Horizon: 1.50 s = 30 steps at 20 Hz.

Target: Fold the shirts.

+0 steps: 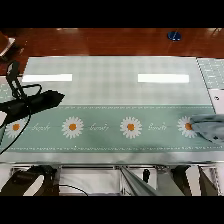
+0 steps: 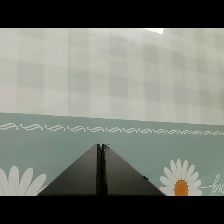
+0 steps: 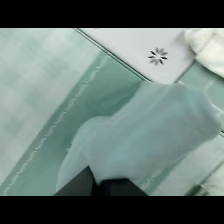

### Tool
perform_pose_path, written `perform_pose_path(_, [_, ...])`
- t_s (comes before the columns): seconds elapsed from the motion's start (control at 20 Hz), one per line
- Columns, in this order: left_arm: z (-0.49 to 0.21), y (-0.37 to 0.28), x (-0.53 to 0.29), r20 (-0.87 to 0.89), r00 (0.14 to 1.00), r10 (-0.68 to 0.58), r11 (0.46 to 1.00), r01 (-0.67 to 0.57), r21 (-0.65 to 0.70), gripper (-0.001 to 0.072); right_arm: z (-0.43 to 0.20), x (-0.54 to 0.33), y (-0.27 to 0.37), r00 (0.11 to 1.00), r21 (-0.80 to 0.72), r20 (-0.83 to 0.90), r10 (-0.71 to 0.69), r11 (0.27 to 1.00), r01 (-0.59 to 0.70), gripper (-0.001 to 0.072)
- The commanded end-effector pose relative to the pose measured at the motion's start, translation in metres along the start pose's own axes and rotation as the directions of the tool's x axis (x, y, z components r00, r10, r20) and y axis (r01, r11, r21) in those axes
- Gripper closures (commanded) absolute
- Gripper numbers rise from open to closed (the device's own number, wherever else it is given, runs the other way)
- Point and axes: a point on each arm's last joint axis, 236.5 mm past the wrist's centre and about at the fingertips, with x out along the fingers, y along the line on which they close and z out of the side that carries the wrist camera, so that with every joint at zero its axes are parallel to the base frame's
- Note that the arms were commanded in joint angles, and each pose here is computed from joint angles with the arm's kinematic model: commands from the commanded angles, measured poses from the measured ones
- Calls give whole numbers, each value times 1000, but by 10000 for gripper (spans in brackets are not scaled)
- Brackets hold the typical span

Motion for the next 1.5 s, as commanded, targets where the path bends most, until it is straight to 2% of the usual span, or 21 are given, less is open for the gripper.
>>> perform_pose_path(0.0, [6,2,6,20,1000,4,1000,-4,-5,688,-43,-12,-76,950,54,-98,-296,952,302,693])
perform_pose_path(0.05, [7,4,9,23,1000,7,1000,-7,-8,689,-56,-17,-91,926,73,-118,-359,927,368,693])
perform_pose_path(0.2, [13,9,17,37,999,18,1000,-18,-19,689,-88,-10,-100,911,71,-157,-381,916,395,692])
perform_pose_path(0.35, [13,15,28,29,999,33,999,-32,-30,689,-123,-6,-121,858,60,-250,-449,877,476,691])
perform_pose_path(0.4, [10,18,31,18,999,38,999,-37,-34,689,-130,-5,-125,843,60,-276,-461,867,494,649])
perform_pose_path(0.45, [9,20,34,9,999,42,998,-42,-38,689,-134,-2,-128,833,61,-292,-470,860,507,416])
perform_pose_path(0.5, [8,21,36,4,999,45,998,-45,-40,689,-135,0,-128,832,55,-297,-468,862,504,298])
perform_pose_path(0.55, [9,22,37,8,999,47,998,-46,-41,689,-133,2,-129,833,52,-292,-470,862,504,296])
perform_pose_path(0.7, [35,17,30,80,996,41,999,-42,12,689,-105,7,-124,864,54,-218,-455,878,476,301])
perform_pose_path(0.75, [52,14,20,109,993,38,999,-42,34,689,-85,8,-112,896,63,-171,-410,903,425,328])
perform_pose_path(0.85, [102,1,-10,213,977,24,998,-35,47,689,-33,10,-59,978,42,-40,-206,977,208,571])
perform_pose_path(0.9, [127,-9,-27,273,962,10,998,-27,60,689,-6,8,-19,998,26,34,-47,999,47,682])
perform_pose_path(0.95, [149,-24,-45,329,944,-14,997,-14,81,689,23,2,35,980,-1,109,165,986,-166,691])
perform_pose_path(1.0, [165,-38,-60,365,930,-39,995,1,104,689,45,-10,86,920,-33,158,359,933,-358,692])
perform_pose_path(1.05, [173,-55,-69,376,924,-71,991,23,130,689,59,-26,138,826,-91,181,534,845,-526,692])
perform_pose_path(1.15, [168,-82,-71,333,935,-123,982,65,179,689,50,-38,217,697,-244,117,707,701,-670,692])
perform_pose_path(1.2, [154,-92,-63,278,950,-140,975,84,206,689,20,-28,245,694,-349,5,720,652,-674,692])
perform_pose_path(1.3, [106,-98,-31,110,984,-142,948,103,300,689,-75,17,276,770,-572,-269,579,547,-611,692])
perform_pose_path(1.4, [64,-72,17,1,1000,-24,912,22,410,690,-142,70,277,868,-743,-331,370,465,-481,692])
perform_pose_path(1.45, [48,-51,37,-45,997,62,898,-36,439,690,-157,95,273,911,-786,-299,285,468,-404,692])
